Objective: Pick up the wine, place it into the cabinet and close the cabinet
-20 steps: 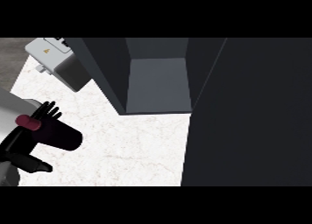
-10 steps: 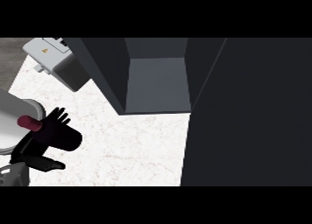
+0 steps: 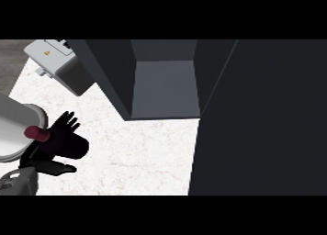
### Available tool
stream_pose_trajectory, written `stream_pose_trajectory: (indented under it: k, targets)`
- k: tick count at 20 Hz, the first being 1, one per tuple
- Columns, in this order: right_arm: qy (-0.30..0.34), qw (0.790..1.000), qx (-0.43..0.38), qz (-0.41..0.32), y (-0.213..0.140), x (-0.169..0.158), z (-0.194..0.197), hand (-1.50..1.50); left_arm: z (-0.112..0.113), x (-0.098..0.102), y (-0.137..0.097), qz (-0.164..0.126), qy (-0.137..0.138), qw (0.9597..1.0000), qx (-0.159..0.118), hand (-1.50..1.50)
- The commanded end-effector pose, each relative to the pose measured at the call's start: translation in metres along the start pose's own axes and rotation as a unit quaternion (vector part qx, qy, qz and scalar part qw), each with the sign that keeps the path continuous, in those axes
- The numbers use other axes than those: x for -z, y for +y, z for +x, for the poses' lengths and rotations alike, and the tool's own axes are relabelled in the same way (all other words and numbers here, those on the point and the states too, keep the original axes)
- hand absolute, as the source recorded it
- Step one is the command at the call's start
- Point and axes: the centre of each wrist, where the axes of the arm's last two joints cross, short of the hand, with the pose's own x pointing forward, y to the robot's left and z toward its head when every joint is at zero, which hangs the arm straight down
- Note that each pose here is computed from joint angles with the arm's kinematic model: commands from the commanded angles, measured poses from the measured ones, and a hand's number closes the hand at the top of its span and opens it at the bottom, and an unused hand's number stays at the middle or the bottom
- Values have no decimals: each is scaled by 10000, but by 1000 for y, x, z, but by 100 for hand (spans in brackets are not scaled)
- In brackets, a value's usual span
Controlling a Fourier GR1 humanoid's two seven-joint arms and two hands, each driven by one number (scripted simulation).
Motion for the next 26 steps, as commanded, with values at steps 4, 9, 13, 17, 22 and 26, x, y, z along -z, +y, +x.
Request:
stream_pose_trajectory:
  k: [4,9,13,17,22,26]
  targets:
    - [-14,9999,117,105,1,-17,13,-150,-14,9,-16,-760,-674,9929,-618,-150]
    - [-29,9999,96,85,-4,-3,7,-150,-12,15,-16,-531,-874,9927,-641,-150]
    - [50,9999,113,98,-2,-16,15,-150,-19,14,-20,-456,-853,9915,-871,150]
    - [63,9999,57,82,-2,-11,8,-150,-23,25,-32,-685,-790,9895,-994,150]
    - [63,9999,56,-78,-6,-2,-4,-150,-25,36,-42,-938,-656,9872,-1106,150]
    - [53,9999,72,-56,-3,-14,4,-150,-49,39,-70,549,-1030,9870,-1104,150]
